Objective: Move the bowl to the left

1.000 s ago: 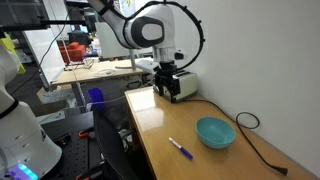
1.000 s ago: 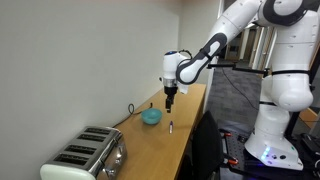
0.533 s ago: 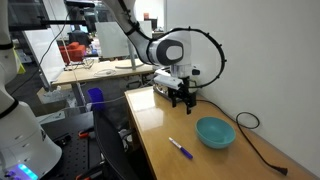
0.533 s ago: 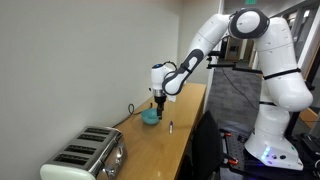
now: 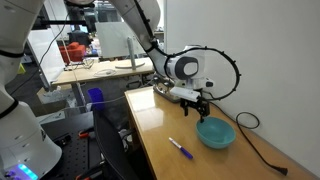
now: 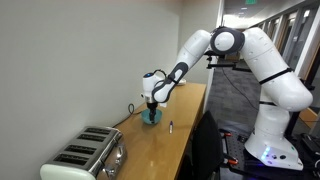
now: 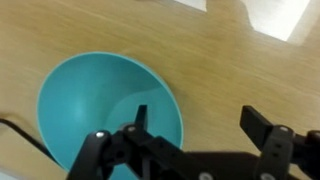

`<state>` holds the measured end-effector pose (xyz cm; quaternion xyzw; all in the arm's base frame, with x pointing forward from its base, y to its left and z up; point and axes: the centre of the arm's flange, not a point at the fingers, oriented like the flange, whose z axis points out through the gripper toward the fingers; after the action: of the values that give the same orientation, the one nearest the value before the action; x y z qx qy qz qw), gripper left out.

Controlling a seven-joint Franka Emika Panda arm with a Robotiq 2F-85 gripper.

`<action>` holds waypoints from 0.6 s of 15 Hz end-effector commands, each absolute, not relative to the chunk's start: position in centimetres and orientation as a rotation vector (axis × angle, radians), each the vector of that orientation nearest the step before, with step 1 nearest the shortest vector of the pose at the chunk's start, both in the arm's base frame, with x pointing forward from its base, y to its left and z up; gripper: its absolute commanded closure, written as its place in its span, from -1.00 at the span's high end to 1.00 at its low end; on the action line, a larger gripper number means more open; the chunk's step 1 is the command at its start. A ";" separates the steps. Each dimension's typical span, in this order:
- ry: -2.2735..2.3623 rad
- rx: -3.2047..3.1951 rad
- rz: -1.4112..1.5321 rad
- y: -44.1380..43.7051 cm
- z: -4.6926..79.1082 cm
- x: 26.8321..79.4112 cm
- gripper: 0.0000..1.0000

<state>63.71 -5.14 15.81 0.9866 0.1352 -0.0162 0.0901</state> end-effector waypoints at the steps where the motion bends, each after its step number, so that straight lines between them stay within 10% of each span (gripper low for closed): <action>1: 0.444 2.925 -0.056 -5.8 14.7 66.6 0.51; 9: 0.414 2.943 -0.084 -7.1 14.1 67.9 -0.63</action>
<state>67.01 -6.73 14.07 0.9860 0.1376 -0.0130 0.0932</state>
